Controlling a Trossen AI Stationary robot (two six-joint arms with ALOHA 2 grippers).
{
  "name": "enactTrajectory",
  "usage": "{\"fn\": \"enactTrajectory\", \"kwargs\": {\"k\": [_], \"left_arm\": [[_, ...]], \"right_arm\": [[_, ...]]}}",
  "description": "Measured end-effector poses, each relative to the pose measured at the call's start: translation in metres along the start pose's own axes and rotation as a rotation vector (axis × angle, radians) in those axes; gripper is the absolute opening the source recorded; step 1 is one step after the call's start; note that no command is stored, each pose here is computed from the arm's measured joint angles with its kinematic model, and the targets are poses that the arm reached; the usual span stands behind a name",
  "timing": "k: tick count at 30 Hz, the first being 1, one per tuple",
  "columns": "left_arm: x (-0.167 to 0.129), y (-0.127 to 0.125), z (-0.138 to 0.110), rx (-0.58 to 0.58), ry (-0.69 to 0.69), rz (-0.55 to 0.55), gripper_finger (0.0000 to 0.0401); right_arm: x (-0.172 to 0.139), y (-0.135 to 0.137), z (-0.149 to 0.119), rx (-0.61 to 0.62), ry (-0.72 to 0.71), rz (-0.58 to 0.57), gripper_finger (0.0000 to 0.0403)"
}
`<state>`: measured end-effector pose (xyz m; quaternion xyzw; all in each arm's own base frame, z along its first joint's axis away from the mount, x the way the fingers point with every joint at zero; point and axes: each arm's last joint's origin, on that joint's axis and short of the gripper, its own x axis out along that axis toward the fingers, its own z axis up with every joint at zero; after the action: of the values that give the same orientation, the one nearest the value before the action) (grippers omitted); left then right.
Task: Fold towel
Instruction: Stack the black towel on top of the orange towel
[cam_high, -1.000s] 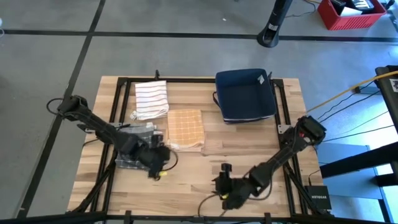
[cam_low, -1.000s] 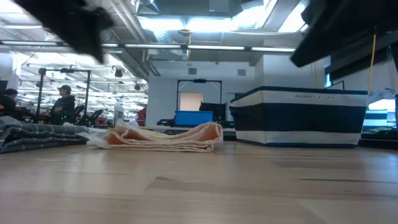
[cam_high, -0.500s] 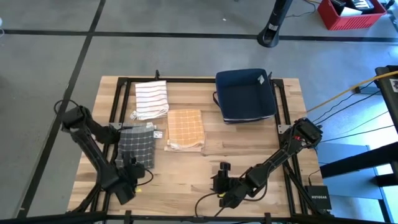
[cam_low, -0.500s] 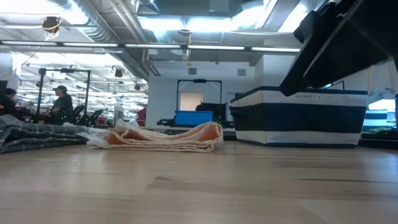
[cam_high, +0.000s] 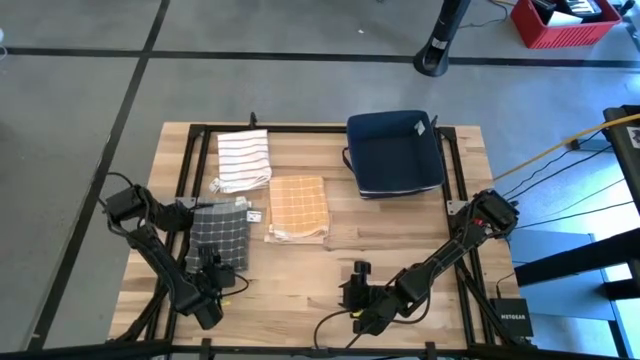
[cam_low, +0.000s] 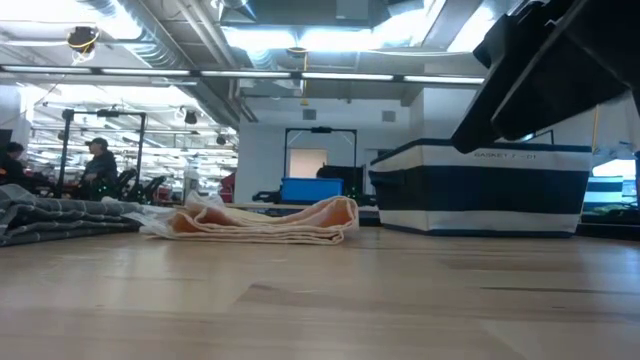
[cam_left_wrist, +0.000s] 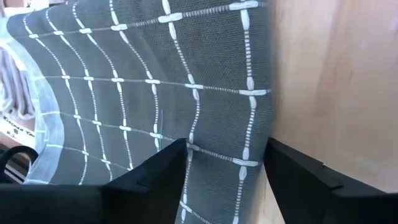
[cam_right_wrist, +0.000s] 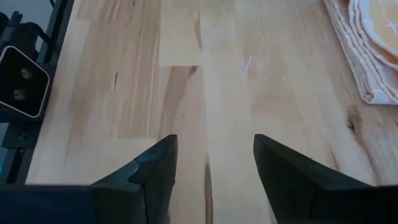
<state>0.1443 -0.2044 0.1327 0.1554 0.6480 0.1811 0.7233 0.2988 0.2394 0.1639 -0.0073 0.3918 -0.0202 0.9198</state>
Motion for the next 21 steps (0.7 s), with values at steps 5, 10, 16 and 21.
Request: {"fn": "enactTrajectory", "kwargs": {"k": [5,10,16,21], "left_arm": [[0.002,0.002,0.001,-0.008,0.004,0.01,0.0173],[0.018,0.011,0.003,-0.018,0.011,0.058,0.0147],[0.032,0.019,0.005,-0.053,0.008,0.073,0.0138],[0.039,0.021,0.005,-0.034,-0.058,0.118,0.0112]], "right_arm": [[0.0,0.0,0.0,0.002,-0.006,-0.004,0.0216],[0.0,0.0,0.001,0.002,-0.008,-0.004,0.0216],[0.0,0.0,0.001,0.003,-0.01,-0.004,0.0216],[0.0,0.0,0.001,0.003,-0.01,-0.004,0.0216]]}}
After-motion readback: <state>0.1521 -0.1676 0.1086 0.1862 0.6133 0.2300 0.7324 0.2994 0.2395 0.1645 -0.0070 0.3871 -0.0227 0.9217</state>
